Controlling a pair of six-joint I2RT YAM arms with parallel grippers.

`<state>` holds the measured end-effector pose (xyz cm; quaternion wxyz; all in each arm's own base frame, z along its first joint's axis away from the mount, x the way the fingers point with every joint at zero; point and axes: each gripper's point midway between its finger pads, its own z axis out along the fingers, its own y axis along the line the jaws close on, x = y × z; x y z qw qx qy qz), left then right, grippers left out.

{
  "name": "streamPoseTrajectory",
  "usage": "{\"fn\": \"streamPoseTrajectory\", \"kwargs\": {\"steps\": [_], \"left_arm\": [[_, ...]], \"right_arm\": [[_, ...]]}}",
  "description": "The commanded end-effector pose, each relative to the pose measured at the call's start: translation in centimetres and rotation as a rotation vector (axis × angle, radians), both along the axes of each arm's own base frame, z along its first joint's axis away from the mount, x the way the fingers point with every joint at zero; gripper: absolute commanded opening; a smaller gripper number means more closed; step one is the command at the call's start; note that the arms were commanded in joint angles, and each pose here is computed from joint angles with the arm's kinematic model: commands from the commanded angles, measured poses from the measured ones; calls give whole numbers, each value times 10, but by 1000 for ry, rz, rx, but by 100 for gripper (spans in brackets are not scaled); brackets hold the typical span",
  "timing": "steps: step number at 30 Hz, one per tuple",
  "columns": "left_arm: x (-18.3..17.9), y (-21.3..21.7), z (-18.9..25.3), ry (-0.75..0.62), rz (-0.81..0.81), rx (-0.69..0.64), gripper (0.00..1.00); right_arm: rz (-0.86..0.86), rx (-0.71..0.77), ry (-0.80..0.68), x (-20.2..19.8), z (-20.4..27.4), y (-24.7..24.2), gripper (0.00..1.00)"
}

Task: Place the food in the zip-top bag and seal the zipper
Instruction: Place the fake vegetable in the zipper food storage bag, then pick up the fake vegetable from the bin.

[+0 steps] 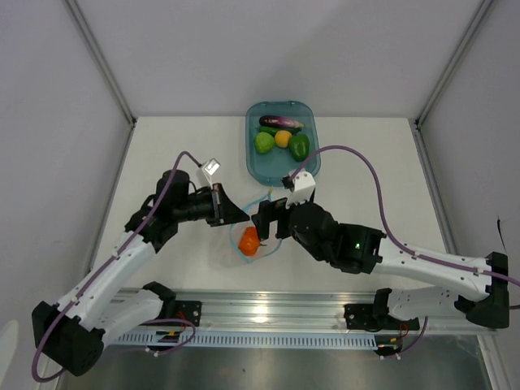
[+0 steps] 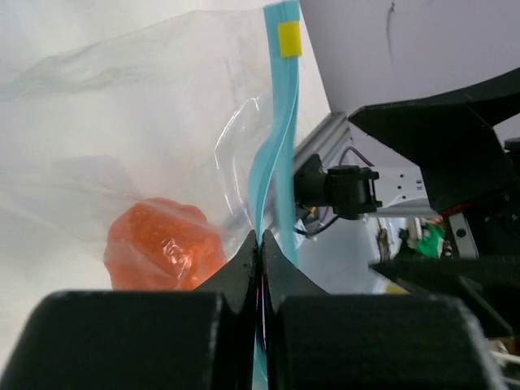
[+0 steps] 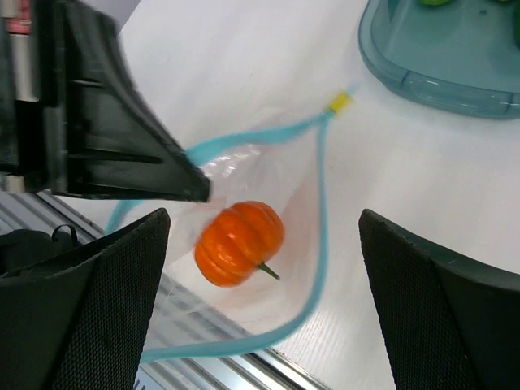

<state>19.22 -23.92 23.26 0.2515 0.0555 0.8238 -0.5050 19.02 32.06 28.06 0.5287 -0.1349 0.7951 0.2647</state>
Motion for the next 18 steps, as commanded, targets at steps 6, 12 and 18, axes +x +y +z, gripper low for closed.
{"fn": "streamPoseTrajectory", "kwargs": {"steps": [6,12,18], "left_arm": [[-5,49,72,-292,226,62,1],[-7,49,68,-222,193,104,1],[-2,76,75,-316,337,154,1]], "right_arm": [[-198,121,8,22,45,-65,99],[-292,118,85,54,33,-102,99],[-311,8,78,105,7,-100,97]]}}
